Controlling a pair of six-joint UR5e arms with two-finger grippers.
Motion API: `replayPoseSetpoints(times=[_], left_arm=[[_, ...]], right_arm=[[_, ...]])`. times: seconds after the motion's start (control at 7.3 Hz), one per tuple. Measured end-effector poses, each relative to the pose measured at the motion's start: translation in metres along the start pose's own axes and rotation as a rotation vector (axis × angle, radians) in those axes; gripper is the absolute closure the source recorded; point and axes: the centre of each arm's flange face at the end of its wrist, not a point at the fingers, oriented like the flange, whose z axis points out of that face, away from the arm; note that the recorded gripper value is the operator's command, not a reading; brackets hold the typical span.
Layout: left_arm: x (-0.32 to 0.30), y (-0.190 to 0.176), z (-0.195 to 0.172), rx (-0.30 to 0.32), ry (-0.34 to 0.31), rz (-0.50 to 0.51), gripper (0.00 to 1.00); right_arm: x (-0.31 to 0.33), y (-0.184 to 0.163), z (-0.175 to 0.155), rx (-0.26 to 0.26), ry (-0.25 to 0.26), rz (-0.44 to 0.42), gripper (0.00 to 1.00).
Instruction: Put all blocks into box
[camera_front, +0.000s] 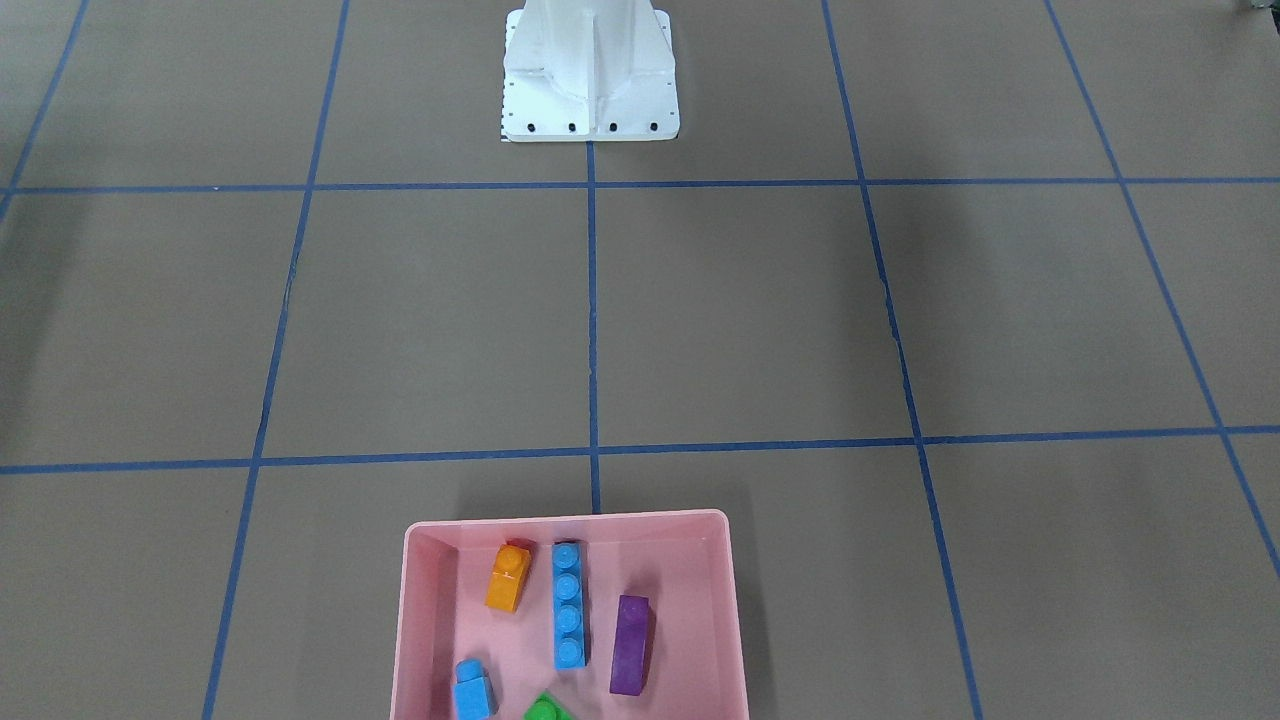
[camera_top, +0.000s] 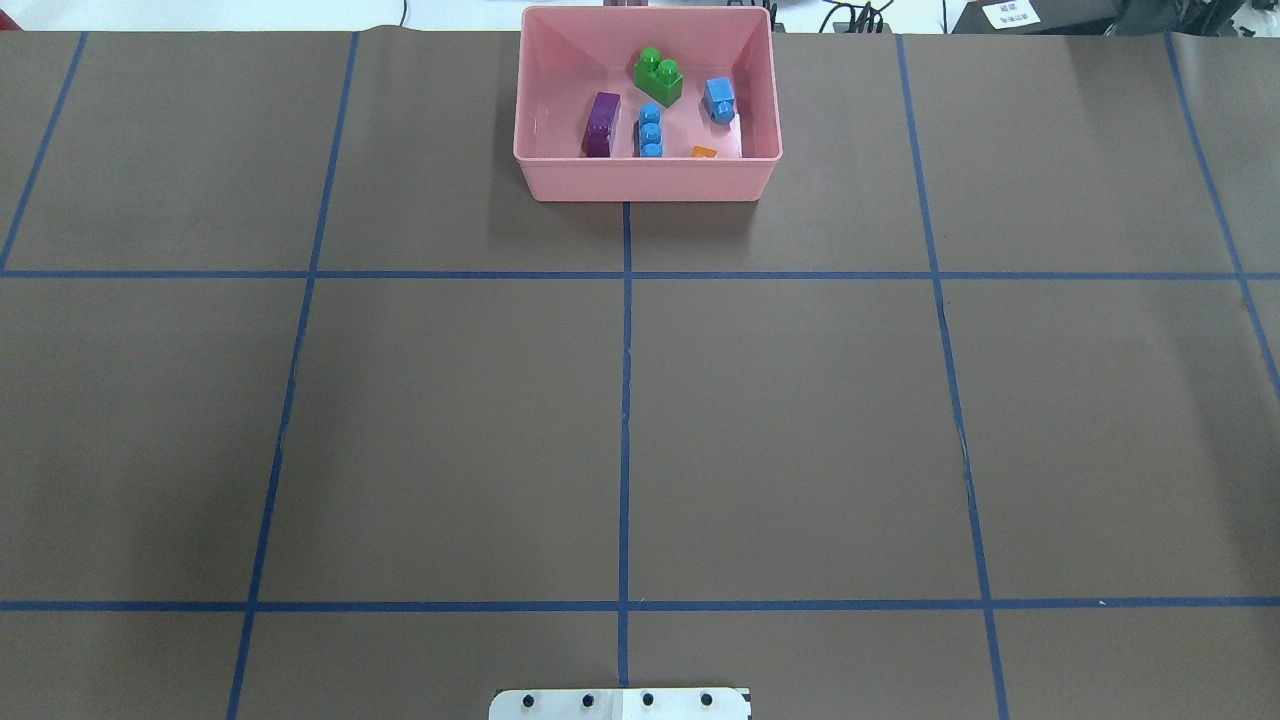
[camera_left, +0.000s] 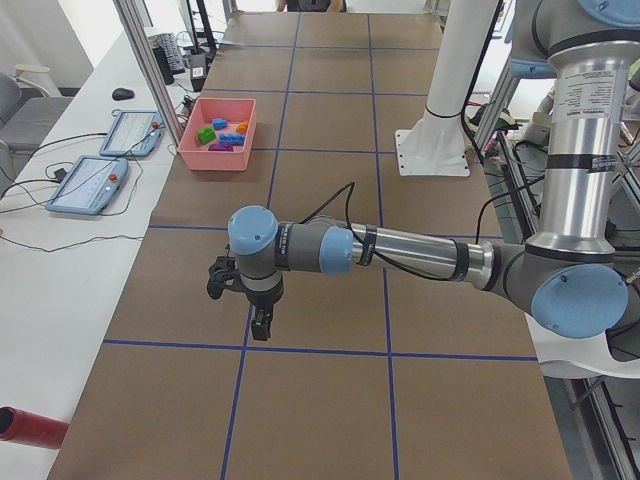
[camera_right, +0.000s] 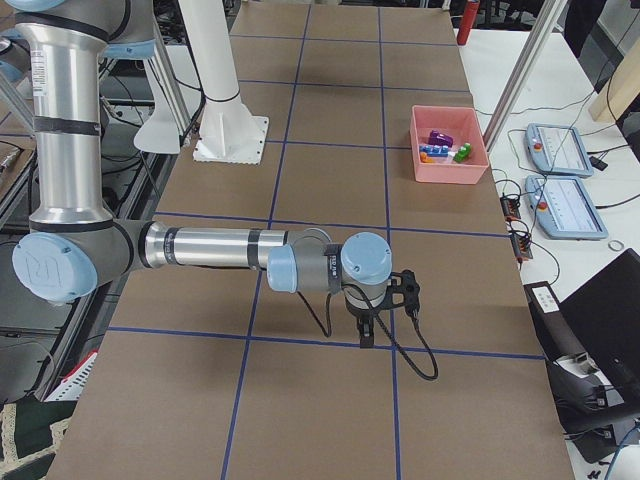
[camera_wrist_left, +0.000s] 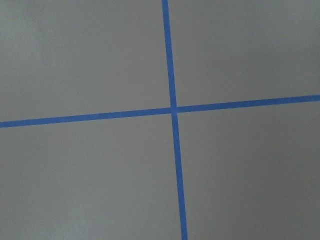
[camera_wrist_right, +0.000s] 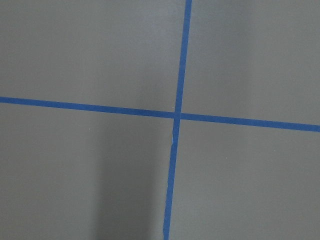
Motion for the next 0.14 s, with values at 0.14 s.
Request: replayPoseSetpoints(times=[0.14], left_arm=[[0.0003,0.0001,-0.0003,0.001,0.0,0.0,0.0]], right_arm=[[-0.0001,0.0,-0.0001,0.0,0.0,0.0,0.0]])
